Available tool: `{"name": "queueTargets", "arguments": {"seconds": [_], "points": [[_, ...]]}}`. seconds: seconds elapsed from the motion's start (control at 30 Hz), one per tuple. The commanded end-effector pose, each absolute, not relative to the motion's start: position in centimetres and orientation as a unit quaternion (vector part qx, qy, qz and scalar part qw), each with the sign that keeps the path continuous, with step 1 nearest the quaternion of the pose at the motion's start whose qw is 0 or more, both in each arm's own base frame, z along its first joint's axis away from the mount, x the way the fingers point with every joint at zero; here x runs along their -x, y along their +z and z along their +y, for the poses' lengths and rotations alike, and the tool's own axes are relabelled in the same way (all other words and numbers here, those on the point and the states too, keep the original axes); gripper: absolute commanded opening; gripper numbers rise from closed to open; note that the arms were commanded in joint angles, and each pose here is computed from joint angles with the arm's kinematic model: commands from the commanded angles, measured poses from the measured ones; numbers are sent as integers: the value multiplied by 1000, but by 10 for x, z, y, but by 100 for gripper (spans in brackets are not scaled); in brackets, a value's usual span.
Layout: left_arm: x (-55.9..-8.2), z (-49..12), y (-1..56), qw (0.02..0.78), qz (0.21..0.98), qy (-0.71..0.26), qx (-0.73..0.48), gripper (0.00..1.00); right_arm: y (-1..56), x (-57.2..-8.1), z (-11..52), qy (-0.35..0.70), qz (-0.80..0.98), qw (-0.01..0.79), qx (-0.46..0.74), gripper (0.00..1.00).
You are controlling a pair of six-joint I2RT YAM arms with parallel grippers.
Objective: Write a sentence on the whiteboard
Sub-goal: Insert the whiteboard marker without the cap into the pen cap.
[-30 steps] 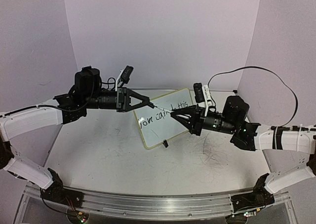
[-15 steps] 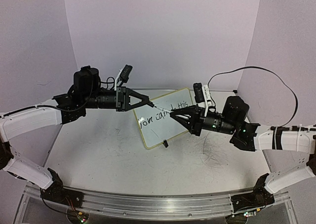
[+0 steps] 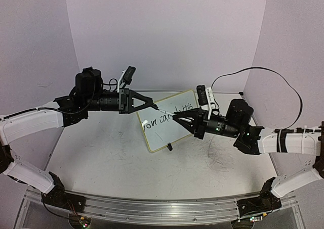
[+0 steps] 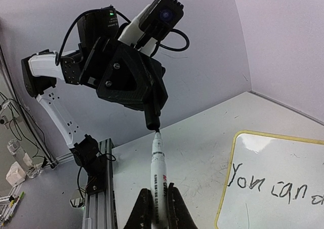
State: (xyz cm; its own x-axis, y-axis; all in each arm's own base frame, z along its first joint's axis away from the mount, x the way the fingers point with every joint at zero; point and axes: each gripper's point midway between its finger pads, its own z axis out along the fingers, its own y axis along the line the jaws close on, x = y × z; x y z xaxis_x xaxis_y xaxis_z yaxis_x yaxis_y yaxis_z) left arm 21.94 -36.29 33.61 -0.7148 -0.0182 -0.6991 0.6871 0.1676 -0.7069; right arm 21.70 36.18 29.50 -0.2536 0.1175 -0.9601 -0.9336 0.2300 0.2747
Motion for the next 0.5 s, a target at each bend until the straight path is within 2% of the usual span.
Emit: {"name": "queueTargets", "arguments": {"seconds": [0.0,0.47], "points": [[-212,-361,356,311,681,-615,-248,0,318,-218,359,524,573,539,327,0],[-215,-361,351,313,686,-610,-244,0,330,-208,353,532,551,553,329,0]]}}
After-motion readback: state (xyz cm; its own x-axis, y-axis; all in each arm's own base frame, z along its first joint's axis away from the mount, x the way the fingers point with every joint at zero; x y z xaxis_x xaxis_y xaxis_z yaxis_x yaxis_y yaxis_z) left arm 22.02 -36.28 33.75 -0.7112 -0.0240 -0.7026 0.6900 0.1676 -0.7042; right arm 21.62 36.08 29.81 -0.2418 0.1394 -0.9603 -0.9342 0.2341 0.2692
